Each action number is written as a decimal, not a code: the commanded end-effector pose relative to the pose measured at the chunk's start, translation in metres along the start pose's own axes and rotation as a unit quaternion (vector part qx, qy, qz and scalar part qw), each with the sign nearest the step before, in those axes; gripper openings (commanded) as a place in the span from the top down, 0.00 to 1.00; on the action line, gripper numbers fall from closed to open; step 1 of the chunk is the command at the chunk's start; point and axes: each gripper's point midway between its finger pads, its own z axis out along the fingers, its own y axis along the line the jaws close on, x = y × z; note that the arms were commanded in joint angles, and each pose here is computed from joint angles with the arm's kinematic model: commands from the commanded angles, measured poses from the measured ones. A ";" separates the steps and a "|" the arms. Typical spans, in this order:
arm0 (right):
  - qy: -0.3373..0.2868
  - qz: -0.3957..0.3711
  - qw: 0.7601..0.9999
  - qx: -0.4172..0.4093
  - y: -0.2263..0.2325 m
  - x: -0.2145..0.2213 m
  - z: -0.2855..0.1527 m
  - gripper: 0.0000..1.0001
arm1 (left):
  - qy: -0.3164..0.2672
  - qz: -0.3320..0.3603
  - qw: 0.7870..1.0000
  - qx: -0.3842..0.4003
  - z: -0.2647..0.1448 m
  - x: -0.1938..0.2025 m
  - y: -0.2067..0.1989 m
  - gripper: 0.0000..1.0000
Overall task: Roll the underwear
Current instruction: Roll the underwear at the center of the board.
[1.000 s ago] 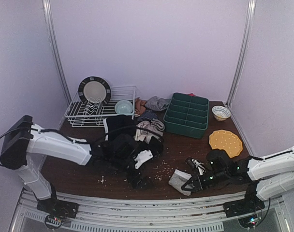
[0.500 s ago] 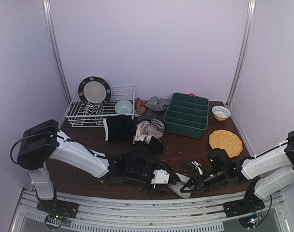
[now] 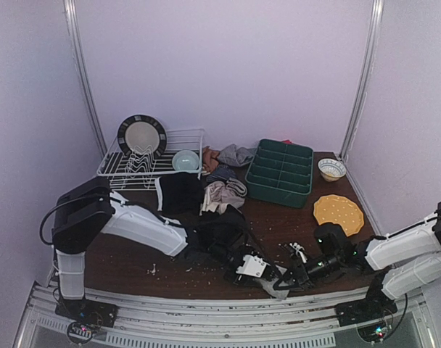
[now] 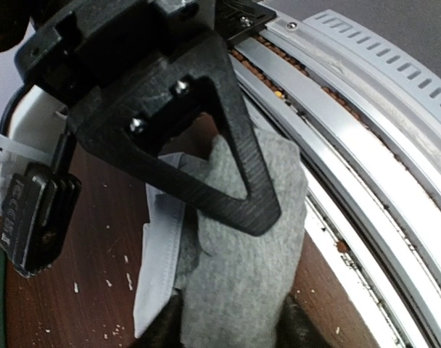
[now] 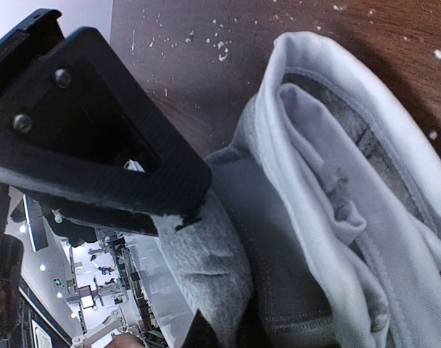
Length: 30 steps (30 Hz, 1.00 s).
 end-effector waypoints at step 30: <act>-0.173 -0.261 0.929 0.199 0.029 -0.002 -0.057 0.40 | 0.090 -0.378 0.889 0.243 0.006 0.026 -0.047 1.00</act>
